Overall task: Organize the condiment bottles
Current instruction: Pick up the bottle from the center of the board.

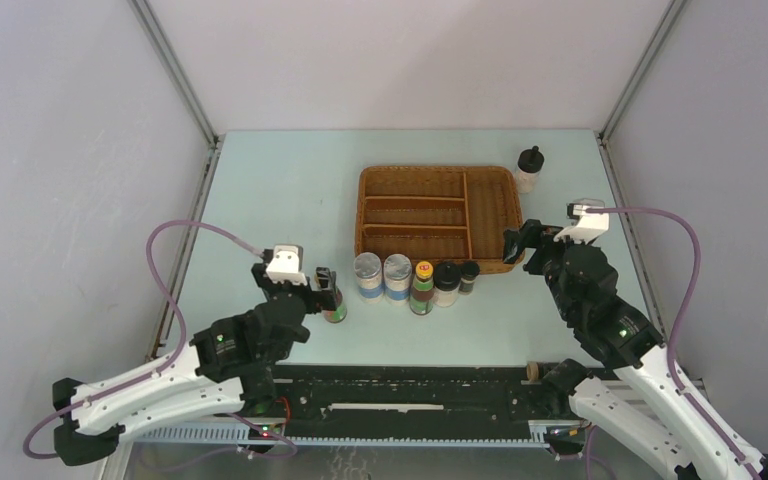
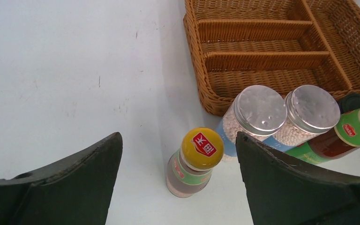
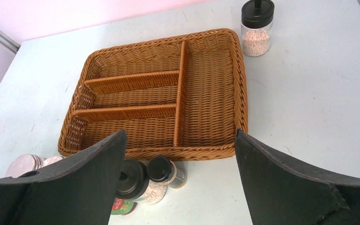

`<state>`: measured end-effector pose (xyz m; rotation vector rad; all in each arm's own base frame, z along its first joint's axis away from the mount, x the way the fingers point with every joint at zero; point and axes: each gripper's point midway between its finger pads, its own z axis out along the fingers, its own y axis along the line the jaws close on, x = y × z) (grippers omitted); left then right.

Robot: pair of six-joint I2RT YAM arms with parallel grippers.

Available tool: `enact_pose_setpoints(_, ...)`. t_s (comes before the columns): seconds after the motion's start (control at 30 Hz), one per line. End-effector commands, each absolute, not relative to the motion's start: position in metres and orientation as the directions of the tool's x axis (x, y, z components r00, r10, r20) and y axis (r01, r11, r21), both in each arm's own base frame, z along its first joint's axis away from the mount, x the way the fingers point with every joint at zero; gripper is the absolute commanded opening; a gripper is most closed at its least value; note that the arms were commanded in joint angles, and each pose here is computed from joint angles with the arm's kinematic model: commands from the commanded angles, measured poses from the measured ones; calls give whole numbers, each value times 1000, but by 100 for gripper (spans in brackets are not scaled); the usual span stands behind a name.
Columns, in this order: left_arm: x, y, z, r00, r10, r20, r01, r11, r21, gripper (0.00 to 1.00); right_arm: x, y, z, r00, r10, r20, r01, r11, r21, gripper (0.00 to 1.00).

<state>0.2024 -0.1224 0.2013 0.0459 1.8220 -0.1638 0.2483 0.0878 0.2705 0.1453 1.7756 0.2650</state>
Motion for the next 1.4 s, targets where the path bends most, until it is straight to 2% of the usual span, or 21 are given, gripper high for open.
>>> enact_pose_setpoints(0.0,206,-127,204,-231,-74,-970,114,988,-102,95,251,91,278,-199,235,-951,-62,966,252,94)
enact_pose_setpoints(0.43,209,-139,185,-262,-54,-964,114,990,-87,94,249,87,275,-206,230,-951,-47,969,244,94)
enact_pose_setpoints(0.87,216,-132,172,-234,-86,-968,10,996,-91,83,248,86,273,-211,226,-951,-43,970,240,94)
enact_pose_setpoints(1.07,220,-126,174,-194,-111,-975,-39,994,-105,69,248,86,272,-216,224,-950,-44,970,239,94)
enact_pose_setpoints(1.37,225,-129,177,-166,-112,-980,-54,993,-105,14,248,87,271,-221,226,-949,-44,970,241,93)
